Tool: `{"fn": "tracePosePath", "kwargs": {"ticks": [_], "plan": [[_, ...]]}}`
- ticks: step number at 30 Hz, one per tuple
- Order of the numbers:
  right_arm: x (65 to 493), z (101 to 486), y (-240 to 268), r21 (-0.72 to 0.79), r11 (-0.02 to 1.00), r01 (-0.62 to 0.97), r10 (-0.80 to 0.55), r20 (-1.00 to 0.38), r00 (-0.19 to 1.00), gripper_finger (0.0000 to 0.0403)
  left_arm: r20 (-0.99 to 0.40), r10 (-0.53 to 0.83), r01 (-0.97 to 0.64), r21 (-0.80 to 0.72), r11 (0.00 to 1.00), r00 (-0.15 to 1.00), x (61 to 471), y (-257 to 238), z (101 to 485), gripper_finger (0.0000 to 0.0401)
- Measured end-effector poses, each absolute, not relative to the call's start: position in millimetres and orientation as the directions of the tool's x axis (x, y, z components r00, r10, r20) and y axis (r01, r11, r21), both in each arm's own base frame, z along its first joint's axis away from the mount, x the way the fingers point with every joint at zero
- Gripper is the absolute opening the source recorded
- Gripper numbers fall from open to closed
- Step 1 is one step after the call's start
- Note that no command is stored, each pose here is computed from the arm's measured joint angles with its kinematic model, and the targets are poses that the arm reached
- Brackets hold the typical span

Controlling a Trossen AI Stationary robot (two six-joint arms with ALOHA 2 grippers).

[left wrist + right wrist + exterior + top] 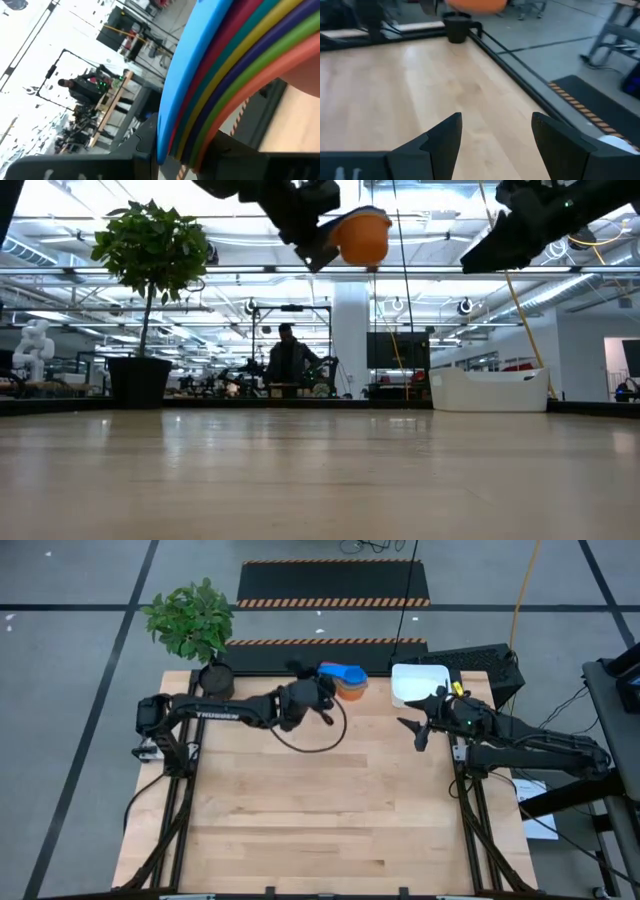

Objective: Nest measuring cups in basket
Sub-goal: Put the stacked measuring cups into the white bin

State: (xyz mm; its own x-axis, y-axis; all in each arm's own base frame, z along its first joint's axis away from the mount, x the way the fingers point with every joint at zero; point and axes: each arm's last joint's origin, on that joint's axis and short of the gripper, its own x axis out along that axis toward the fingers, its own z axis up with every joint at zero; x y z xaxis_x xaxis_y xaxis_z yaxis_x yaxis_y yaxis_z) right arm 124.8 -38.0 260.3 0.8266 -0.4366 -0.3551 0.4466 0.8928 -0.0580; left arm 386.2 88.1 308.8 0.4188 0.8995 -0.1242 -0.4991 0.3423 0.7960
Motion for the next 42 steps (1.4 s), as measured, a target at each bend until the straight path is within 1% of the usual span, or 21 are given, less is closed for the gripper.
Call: {"fn": "tracePosePath", "kwargs": {"ticks": [3, 5, 7, 9, 14, 16, 20, 25, 27, 29, 32, 35, 38, 42], "plan": [[125.5, 258.7, -38.7, -0.100, 0.889, 0.446, -0.451, -0.346, 0.822, 0.0235, -0.096, 0.886, -0.539, 0.762, 0.359, 0.454, 391.8, 98.7, 315.5, 0.0078], [126.8, 260.1, -38.8, -0.150, 0.893, 0.423, -0.449, -0.331, 0.830, 0.0235, -0.091, 0.881, -0.542, 0.758, 0.364, 0.464, 395.6, 103.3, 313.3, 0.0078], [127.2, 261.3, -38.9, -0.204, 0.892, 0.403, -0.450, -0.318, 0.835, 0.0235, -0.086, 0.862, -0.536, 0.751, 0.386, 0.500, 402.4, 108.6, 308.4, 0.0078], [127.5, 262.4, -39.0, -0.228, 0.889, 0.397, -0.453, -0.307, 0.837, 0.0235, -0.097, 0.854, -0.528, 0.749, 0.401, 0.512, 408.3, 115.4, 301.9, 0.0078], [127.6, 262.8, -39.1, -0.252, 0.884, 0.394, -0.459, -0.302, 0.836, 0.0235, -0.084, 0.861, -0.574, 0.711, 0.405, 0.502, 426.1, 137.4, 297.7, 0.0078], [127.2, 262.8, -39.8, -0.261, 0.869, 0.420, -0.486, -0.299, 0.821, 0.0235, -0.076, 0.860, -0.576, 0.712, 0.401, 0.505, 438.4, 145.1, 296.7, 0.0078], [124.5, 263.1, -43.3, -0.318, 0.789, 0.526, -0.609, -0.285, 0.740, 0.0235, -0.075, 0.863, -0.540, 0.751, 0.379, 0.500, 464.5, 157.7, 295.0, 0.0078], [119.5, 264.9, -48.4, -0.426, 0.613, 0.665, -0.785, -0.239, 0.571, 0.0235, -0.097, 0.873, -0.509, 0.779, 0.366, 0.478, 488.6, 175.0, 295.6, 0.0078], [116.9, 266.3, -49.7, -0.458, 0.540, 0.706, -0.838, -0.215, 0.502, 0.0235, -0.106, 0.876, -0.504, 0.782, 0.366, 0.470, 495.7, 181.4, 292.9, 0.0078], [115.2, 268.5, -50.4, -0.465, 0.495, 0.734, -0.865, -0.189, 0.464, 0.0235, -0.113, 0.879, -0.500, 0.786, 0.364, 0.463, 501.1, 187.3, 289.2, 0.0078], [114.9, 272.4, -50.0, -0.458, 0.501, 0.734, -0.860, -0.162, 0.485, 0.0235, -0.115, 0.881, -0.500, 0.786, 0.363, 0.459, 506.4, 190.7, 284.3, 0.0078], [116.5, 273.0, -48.6, -0.450, 0.565, 0.691, -0.814, -0.167, 0.556, 0.0235, -0.144, 0.878, -0.473, 0.796, 0.377, 0.457, 508.6, 190.1, 276.2, 0.0078], [118.7, 273.4, -47.1, -0.436, 0.627, 0.645, -0.762, -0.173, 0.624, 0.0235, -0.197, 0.872, -0.458, 0.787, 0.413, 0.448, 507.8, 188.3, 265.9, 0.0078], [123.5, 272.9, -46.6, -0.409, 0.673, 0.616, -0.722, -0.180, 0.668, 0.0235, -0.272, 0.865, -0.440, 0.773, 0.458, 0.422, 504.6, 187.9, 256.3, 0.0078]]}}
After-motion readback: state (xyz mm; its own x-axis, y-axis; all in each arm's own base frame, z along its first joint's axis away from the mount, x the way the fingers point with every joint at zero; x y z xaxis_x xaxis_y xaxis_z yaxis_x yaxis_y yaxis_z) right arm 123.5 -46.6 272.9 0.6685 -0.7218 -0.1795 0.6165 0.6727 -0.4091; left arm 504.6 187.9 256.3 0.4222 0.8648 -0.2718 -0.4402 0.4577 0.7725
